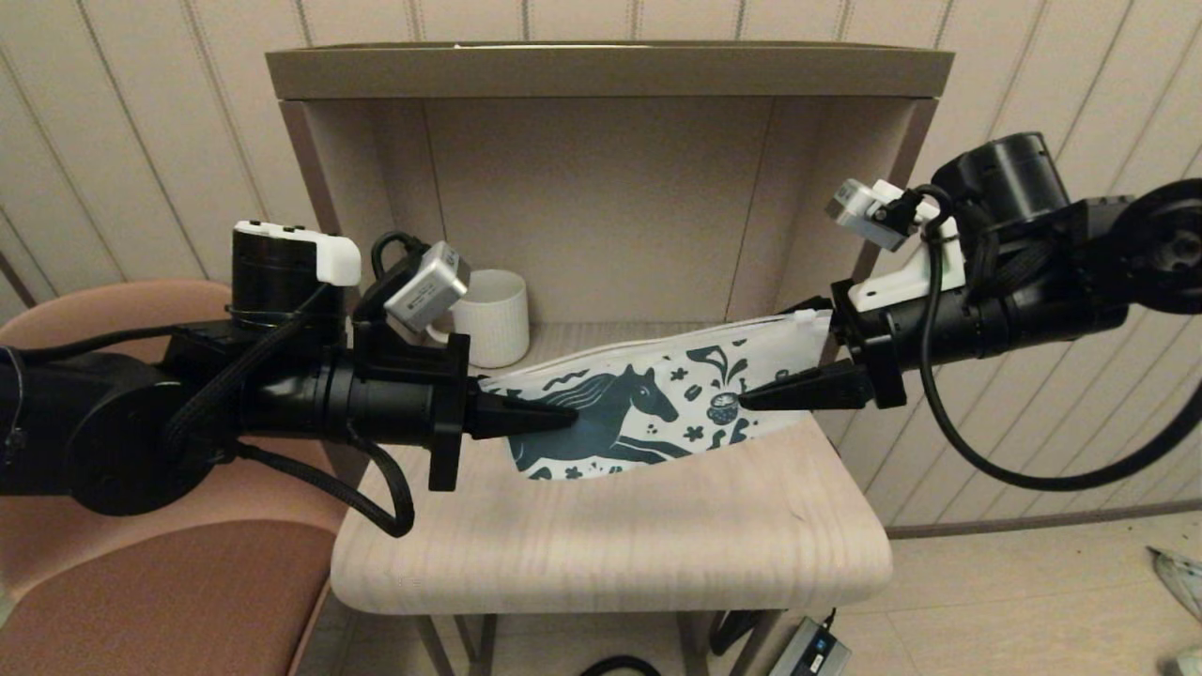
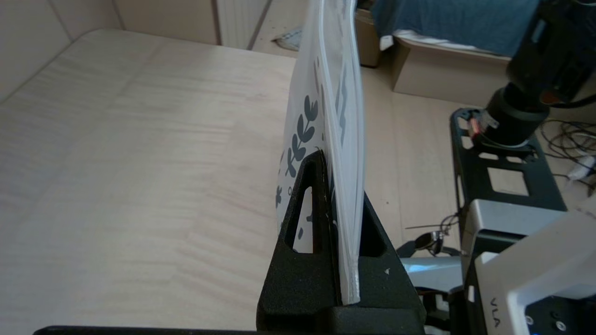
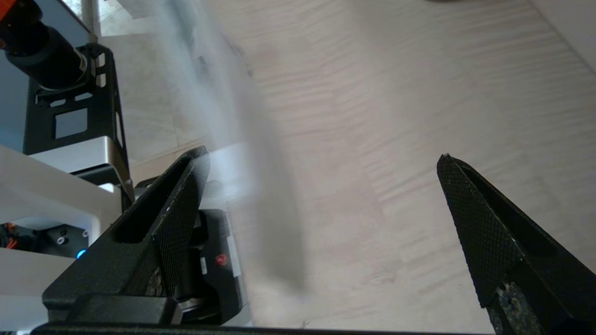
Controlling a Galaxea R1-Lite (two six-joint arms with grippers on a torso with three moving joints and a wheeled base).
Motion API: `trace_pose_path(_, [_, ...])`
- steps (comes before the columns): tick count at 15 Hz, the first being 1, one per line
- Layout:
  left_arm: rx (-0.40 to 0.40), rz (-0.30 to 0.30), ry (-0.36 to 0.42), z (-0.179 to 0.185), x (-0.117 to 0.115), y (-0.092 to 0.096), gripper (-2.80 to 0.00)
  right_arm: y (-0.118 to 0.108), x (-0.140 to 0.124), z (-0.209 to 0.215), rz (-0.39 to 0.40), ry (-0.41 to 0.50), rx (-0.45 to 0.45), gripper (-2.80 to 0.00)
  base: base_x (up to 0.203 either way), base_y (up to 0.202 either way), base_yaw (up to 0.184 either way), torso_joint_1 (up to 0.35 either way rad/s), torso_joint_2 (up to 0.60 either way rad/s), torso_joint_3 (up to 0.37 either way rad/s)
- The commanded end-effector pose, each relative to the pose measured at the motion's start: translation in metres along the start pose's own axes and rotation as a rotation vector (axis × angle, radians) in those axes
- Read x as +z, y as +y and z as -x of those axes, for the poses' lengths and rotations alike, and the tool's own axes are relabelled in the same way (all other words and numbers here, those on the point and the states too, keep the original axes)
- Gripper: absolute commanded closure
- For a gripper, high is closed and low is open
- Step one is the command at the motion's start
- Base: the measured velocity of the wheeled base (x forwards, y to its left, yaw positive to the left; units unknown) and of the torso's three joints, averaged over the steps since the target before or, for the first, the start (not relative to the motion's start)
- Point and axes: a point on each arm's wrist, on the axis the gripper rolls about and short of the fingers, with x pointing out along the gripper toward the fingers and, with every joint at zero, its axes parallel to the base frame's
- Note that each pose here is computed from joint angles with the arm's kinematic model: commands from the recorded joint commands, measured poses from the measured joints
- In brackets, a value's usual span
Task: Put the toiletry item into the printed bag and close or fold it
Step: Hand it to the other hand
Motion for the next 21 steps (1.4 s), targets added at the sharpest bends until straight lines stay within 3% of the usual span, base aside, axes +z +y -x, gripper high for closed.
trace_pose_path(1, [-0.009,-0.002,-0.003,-0.0004,-0.0004,0.0003,0.00,-0.0011,0.0019,0.0000,0.008,-0.007,0.004,-2.80,0.000,0.000,0.000,0.000,0.00,0.000])
trace_pose_path(16, [-0.011,-0.005,-0.001,-0.0009,-0.0017,0.0007,0.00,-0.0004,0.0031,0.0021,0.010,-0.010,0.000,-2.80,0.000,0.000,0.000,0.000,0.00,0.000])
trace_pose_path(17, [-0.011,-0.005,-0.001,-0.0008,-0.0016,0.0005,0.00,-0.0008,0.0036,0.0026,0.010,-0.012,-0.001,0.00,0.000,0.000,0.000,0.000,0.00,0.000])
trace_pose_path(21, [-0.011,-0.003,0.000,-0.0009,-0.0021,0.0006,0.00,-0.0042,0.0019,0.0086,0.001,-0.010,-0.022,0.00,0.000,0.000,0.000,0.000,0.00,0.000])
